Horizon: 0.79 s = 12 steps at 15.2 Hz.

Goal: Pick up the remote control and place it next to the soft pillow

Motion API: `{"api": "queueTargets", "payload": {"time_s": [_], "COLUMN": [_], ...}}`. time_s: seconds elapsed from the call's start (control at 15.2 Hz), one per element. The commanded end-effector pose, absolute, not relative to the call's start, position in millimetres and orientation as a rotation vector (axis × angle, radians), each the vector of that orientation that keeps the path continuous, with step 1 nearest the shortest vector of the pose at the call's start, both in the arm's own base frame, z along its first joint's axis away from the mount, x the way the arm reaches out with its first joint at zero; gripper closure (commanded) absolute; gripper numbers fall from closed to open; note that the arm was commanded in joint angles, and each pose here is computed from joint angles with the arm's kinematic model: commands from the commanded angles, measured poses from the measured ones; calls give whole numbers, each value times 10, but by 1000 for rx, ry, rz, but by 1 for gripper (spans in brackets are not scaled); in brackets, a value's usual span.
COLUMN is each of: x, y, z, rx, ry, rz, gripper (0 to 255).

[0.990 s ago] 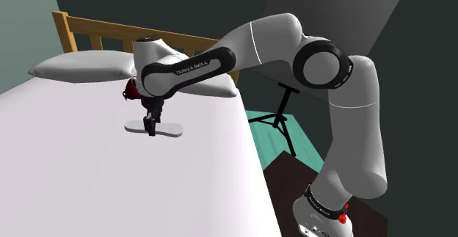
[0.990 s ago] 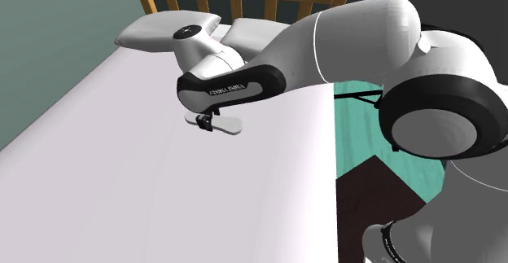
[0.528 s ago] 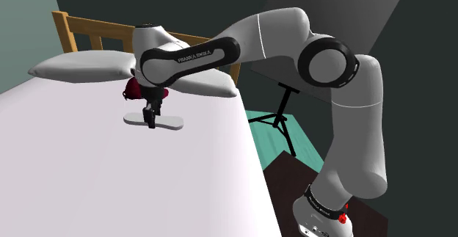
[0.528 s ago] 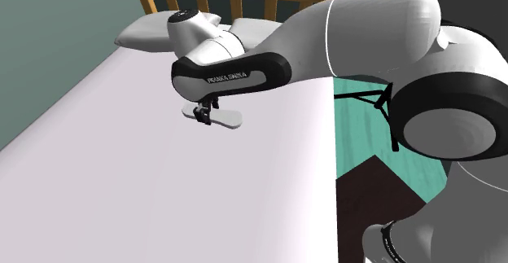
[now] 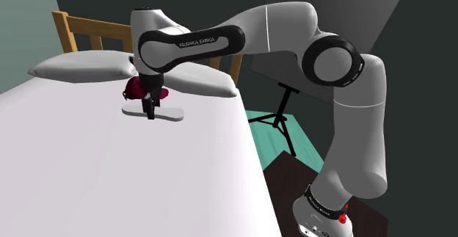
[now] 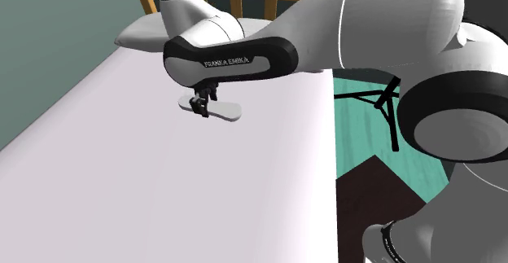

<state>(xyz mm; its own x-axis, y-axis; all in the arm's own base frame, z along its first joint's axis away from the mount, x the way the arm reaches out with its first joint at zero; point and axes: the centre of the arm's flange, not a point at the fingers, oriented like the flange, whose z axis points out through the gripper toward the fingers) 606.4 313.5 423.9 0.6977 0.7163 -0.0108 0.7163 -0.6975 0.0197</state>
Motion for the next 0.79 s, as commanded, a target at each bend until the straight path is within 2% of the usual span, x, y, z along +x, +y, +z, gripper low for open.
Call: {"api": "queueTargets", "payload": {"time_s": [0.0, 0.26, 0.73], "x": [6069, 6069, 6050], "y": [3135, 3134, 2211], "z": [4361, 4540, 4544], "rx": [2874, 2874, 2874], "ry": [1213, 1213, 1213], "rz": [-3, -3, -3], "gripper": [255, 255, 255]}}
